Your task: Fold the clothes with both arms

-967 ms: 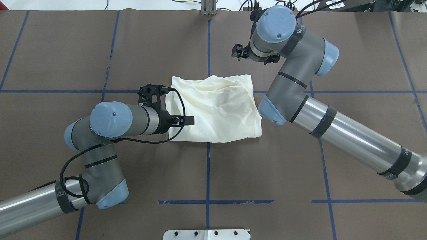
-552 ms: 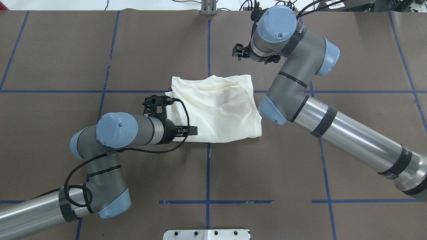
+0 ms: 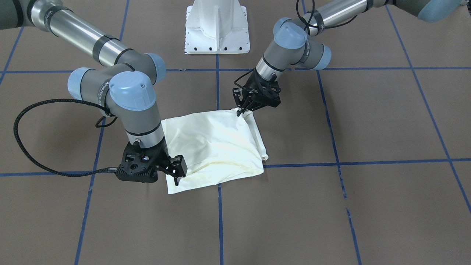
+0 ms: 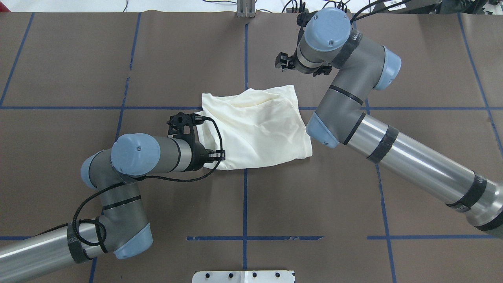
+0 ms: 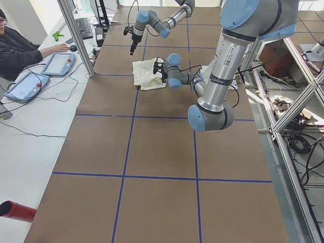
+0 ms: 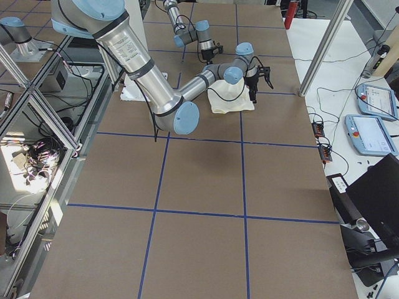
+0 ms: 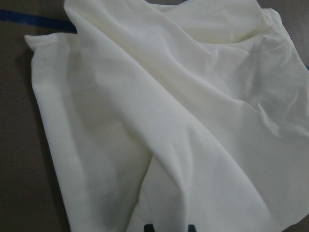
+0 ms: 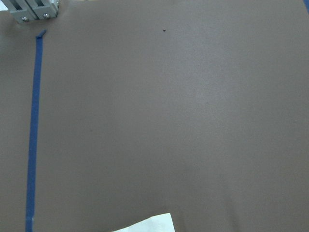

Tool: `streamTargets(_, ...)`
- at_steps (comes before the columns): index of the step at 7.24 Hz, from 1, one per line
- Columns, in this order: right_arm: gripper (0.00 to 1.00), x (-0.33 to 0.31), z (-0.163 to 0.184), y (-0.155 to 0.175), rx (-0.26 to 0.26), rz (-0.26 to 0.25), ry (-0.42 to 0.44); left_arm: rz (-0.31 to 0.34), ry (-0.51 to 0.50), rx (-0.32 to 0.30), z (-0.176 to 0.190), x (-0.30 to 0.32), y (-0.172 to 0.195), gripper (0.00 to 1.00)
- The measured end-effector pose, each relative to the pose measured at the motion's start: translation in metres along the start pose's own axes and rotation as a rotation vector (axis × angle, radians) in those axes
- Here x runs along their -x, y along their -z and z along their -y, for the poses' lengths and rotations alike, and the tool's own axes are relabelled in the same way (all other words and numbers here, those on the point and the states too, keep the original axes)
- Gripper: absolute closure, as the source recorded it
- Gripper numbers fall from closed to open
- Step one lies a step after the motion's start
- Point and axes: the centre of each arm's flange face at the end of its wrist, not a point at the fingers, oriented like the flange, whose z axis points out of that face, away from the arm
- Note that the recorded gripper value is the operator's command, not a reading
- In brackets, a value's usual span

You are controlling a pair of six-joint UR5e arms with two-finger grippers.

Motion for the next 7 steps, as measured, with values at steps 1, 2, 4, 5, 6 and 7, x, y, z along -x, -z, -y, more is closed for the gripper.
streamTargets(1,0.0,-0.001,0.0,-0.001,0.0,-0.002,0.0,-0.016,-0.005,-0.004,-0.003,0.015,0.002,1.0)
streamTargets(2,0.0,-0.002,0.0,-0.001,0.0,-0.003,0.0,-0.045,-0.01,-0.01,-0.009,0.035,0.007,0.97)
streamTargets(4,0.0,-0.002,-0.001,-0.002,0.0,-0.003,0.0,-0.087,-0.017,-0.015,-0.016,0.057,0.014,0.0)
streamTargets(5,0.0,-0.002,-0.001,-0.001,0.0,-0.002,0.001,-0.096,-0.019,-0.017,-0.016,0.057,0.017,0.0)
streamTargets(6,0.0,-0.002,-0.001,-0.001,0.0,-0.001,0.001,-0.111,-0.02,-0.017,-0.011,0.053,0.024,0.0)
streamTargets(7,0.0,-0.002,-0.001,-0.001,0.0,-0.001,0.001,-0.136,-0.018,-0.008,0.0,0.047,0.039,0.0)
